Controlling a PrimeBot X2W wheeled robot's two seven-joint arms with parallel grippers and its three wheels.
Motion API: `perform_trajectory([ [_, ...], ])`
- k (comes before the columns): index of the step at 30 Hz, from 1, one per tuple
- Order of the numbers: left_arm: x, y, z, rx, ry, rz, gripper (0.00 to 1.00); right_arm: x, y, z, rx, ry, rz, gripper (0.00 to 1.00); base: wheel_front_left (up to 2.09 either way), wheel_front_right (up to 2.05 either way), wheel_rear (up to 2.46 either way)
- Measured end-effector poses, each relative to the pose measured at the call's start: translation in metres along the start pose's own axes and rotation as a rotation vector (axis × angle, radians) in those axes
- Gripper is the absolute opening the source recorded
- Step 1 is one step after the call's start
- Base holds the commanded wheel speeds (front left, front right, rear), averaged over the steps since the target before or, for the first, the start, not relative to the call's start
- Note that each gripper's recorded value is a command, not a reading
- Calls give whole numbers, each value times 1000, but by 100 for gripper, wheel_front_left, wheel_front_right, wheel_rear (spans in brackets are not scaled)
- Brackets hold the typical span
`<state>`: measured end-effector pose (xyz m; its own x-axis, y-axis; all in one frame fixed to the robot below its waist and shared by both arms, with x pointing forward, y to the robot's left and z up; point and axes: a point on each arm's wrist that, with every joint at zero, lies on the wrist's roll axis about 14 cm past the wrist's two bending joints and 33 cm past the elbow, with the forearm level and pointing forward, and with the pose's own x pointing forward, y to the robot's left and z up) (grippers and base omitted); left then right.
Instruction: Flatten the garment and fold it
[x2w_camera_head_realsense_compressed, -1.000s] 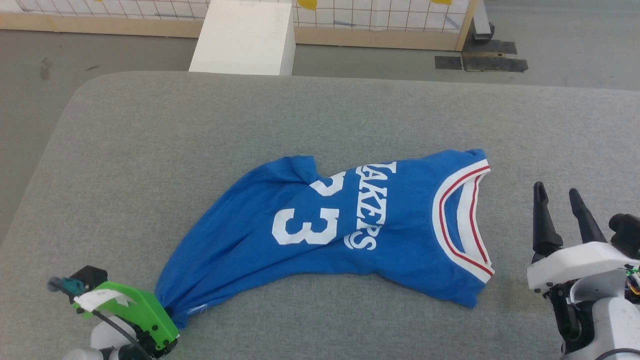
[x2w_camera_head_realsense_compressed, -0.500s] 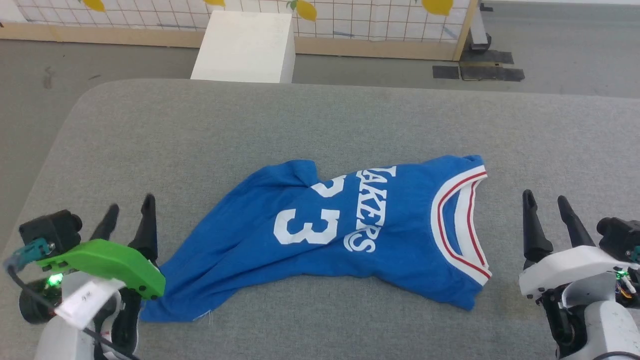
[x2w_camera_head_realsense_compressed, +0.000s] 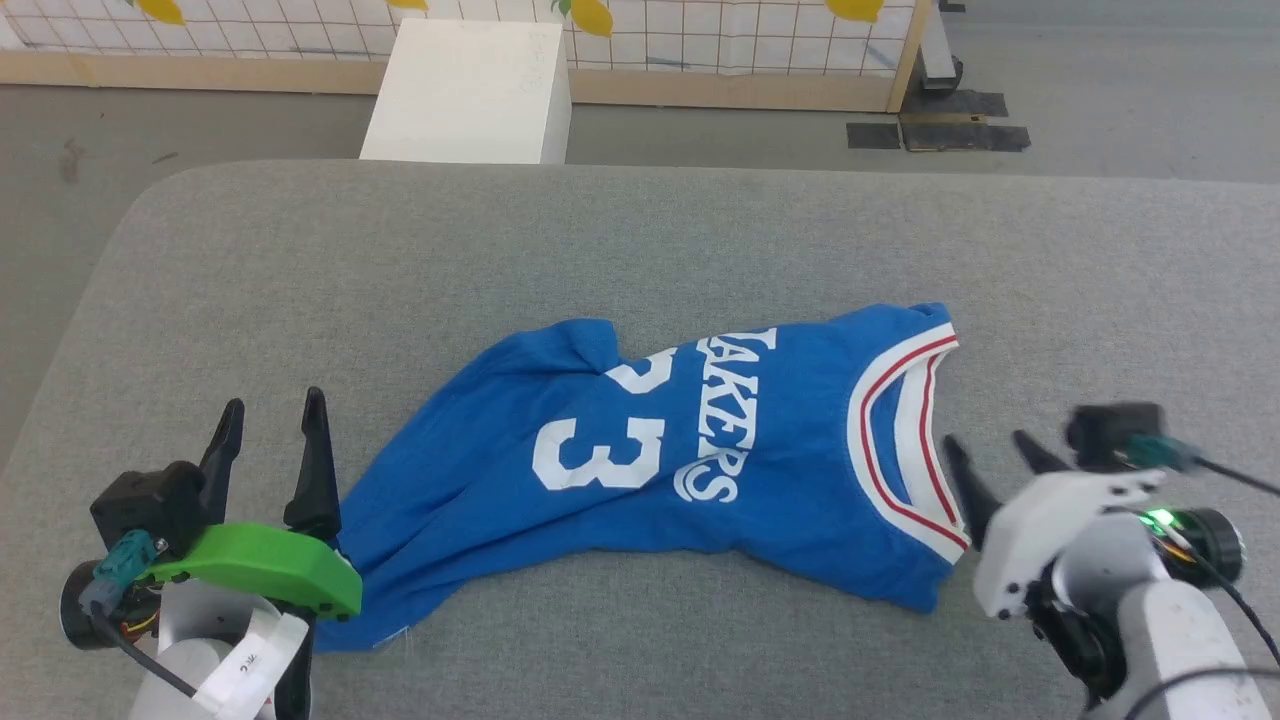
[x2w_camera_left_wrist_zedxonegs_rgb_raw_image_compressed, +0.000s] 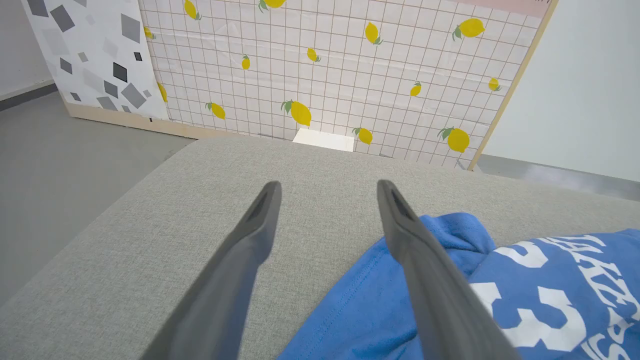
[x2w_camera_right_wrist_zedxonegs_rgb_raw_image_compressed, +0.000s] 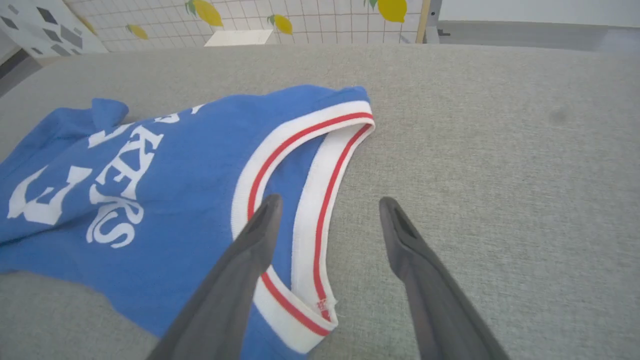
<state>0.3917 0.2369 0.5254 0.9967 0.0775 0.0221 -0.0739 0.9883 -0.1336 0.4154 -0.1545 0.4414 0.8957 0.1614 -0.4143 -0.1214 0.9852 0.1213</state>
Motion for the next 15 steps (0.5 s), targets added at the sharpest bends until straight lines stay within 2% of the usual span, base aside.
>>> perform_trajectory([
  [7,3,-4,-11,3,25,-5,100,3,37,-18,-257,350,117,100,0,0,0],
  [15,6,-8,-19,-7,42,-7,100,-1,40,-49,-466,606,163,100,0,0,0],
])
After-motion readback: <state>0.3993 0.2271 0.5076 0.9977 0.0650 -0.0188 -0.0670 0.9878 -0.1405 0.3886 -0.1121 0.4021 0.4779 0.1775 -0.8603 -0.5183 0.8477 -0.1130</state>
